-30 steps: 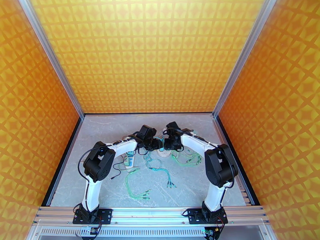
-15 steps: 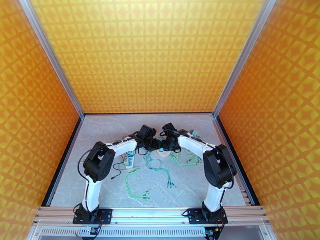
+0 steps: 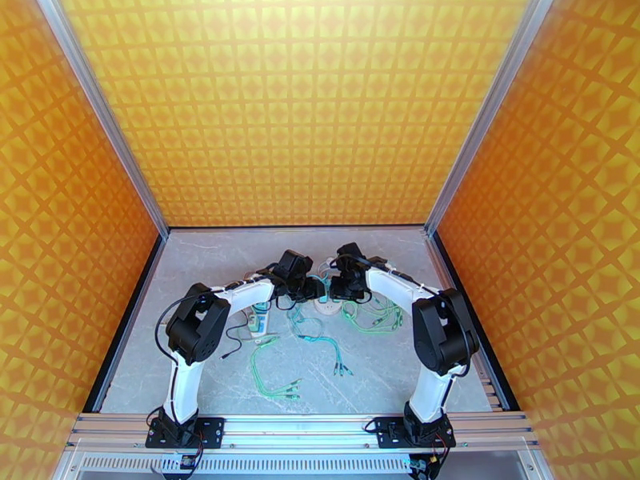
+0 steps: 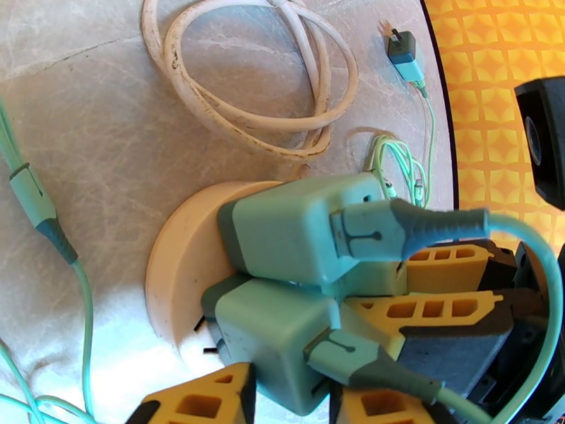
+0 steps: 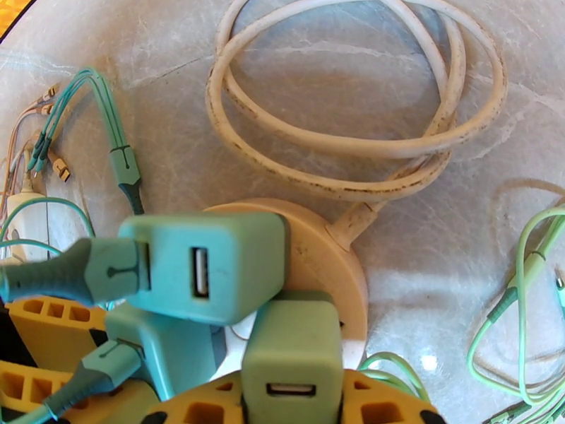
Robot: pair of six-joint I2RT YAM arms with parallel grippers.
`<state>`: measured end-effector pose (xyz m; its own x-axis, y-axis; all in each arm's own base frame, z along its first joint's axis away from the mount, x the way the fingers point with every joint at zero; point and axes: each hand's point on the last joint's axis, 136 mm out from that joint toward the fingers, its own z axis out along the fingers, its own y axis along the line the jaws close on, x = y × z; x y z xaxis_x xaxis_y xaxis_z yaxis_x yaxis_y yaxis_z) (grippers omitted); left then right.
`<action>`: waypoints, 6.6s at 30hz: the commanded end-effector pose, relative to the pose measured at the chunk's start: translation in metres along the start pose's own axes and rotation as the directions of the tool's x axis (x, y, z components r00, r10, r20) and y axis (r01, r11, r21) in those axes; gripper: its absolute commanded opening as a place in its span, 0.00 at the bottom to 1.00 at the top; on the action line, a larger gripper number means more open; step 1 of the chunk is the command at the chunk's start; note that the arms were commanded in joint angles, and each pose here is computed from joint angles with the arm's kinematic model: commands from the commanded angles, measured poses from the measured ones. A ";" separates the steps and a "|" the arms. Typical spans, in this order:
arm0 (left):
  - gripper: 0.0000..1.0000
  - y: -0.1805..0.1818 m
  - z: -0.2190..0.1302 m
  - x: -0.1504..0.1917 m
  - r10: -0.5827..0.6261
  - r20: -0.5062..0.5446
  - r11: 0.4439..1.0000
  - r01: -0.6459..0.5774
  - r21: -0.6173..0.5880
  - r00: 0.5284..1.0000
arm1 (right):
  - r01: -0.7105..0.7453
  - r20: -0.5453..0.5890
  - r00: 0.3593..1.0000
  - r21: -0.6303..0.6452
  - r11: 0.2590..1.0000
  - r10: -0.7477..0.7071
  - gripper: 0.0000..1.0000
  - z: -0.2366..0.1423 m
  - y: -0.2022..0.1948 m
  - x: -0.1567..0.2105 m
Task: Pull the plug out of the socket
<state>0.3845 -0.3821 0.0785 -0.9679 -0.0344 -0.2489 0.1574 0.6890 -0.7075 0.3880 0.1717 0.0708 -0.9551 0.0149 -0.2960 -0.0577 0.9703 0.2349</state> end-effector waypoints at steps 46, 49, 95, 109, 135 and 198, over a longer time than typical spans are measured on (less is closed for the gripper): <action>0.30 0.099 0.030 0.074 -0.141 -0.218 0.944 0.064 -0.324 0.966 | 0.182 -0.026 0.983 0.000 0.983 -0.182 0.11 -0.011 0.070 0.019; 0.30 0.101 0.030 0.075 -0.147 -0.221 0.942 0.067 -0.330 0.964 | 0.201 -0.033 0.979 0.005 0.980 -0.201 0.11 -0.011 0.074 0.021; 0.29 0.106 0.042 0.104 -0.137 -0.301 0.921 0.010 -0.390 0.944 | 0.111 0.000 0.994 -0.036 0.993 -0.111 0.09 -0.041 0.057 -0.003; 0.29 0.110 0.042 0.108 -0.142 -0.309 0.917 0.007 -0.400 0.940 | -0.065 0.024 0.997 -0.156 0.986 0.069 0.10 -0.055 0.024 -0.020; 0.29 0.105 0.046 0.108 -0.128 -0.330 0.915 -0.017 -0.404 0.935 | 0.111 0.040 0.993 0.040 0.993 -0.112 0.09 -0.062 0.047 -0.016; 0.57 -0.011 0.023 0.011 0.307 -0.145 0.830 -0.339 -0.444 0.941 | -0.338 0.279 0.883 -0.181 0.924 0.378 0.65 -0.118 -0.088 0.040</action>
<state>0.3798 -0.4161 0.0912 -0.8874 0.2319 -0.3985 0.3645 0.8821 -0.2983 0.3090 0.0440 0.1452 -0.7896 0.4407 -0.4270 0.2488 0.8660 0.4337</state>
